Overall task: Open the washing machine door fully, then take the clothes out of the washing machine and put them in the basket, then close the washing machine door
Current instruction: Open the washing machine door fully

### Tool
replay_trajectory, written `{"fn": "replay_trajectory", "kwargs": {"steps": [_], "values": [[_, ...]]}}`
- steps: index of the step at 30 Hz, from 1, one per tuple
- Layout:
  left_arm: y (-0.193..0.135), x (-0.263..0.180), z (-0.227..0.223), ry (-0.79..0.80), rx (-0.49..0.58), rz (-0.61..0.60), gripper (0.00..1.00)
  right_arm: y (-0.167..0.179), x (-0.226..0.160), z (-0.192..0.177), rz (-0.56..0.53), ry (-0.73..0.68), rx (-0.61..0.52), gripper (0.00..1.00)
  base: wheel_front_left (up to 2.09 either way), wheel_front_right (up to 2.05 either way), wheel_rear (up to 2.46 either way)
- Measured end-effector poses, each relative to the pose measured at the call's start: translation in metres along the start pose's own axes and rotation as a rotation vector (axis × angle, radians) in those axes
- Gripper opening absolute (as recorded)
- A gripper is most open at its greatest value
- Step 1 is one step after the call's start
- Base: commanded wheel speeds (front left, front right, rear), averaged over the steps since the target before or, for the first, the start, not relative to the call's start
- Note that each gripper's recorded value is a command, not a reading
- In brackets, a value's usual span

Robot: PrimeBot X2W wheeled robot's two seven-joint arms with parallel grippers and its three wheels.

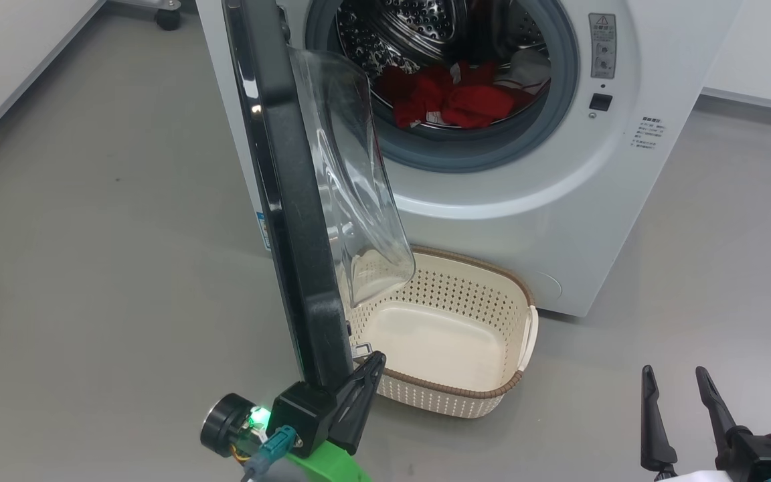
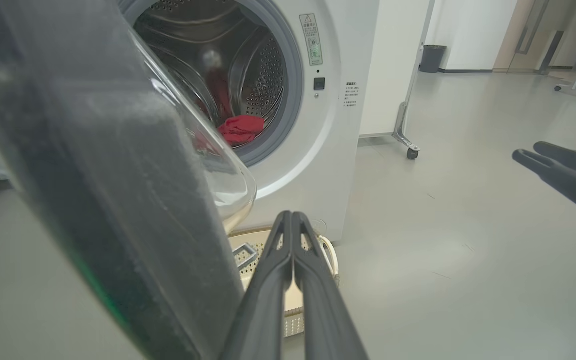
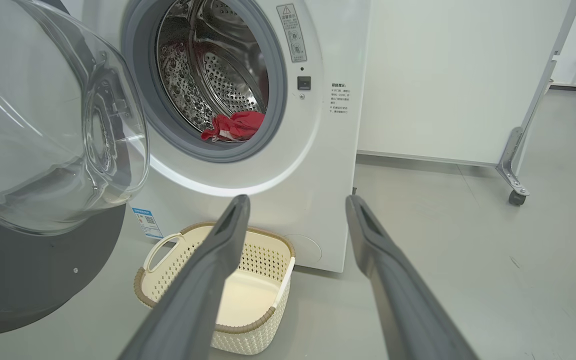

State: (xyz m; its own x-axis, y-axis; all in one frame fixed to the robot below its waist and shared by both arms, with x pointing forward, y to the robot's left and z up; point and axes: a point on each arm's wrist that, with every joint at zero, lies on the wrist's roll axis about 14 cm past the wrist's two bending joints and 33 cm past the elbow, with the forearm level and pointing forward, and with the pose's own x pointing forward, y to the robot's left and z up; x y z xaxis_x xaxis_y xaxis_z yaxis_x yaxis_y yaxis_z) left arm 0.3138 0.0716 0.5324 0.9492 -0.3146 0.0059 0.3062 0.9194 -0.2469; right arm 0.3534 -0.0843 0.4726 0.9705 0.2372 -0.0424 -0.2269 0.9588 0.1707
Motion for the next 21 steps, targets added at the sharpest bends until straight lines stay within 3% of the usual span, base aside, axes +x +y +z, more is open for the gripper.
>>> {"fn": "replay_trajectory", "kwargs": {"steps": [21], "values": [[0.028, -0.004, -0.008, 0.007, 0.000, 0.120, 0.00, 0.000, 0.001, -0.001, 0.002, 0.001, 0.007, 1.00, 0.00, 0.00, 0.00]]}}
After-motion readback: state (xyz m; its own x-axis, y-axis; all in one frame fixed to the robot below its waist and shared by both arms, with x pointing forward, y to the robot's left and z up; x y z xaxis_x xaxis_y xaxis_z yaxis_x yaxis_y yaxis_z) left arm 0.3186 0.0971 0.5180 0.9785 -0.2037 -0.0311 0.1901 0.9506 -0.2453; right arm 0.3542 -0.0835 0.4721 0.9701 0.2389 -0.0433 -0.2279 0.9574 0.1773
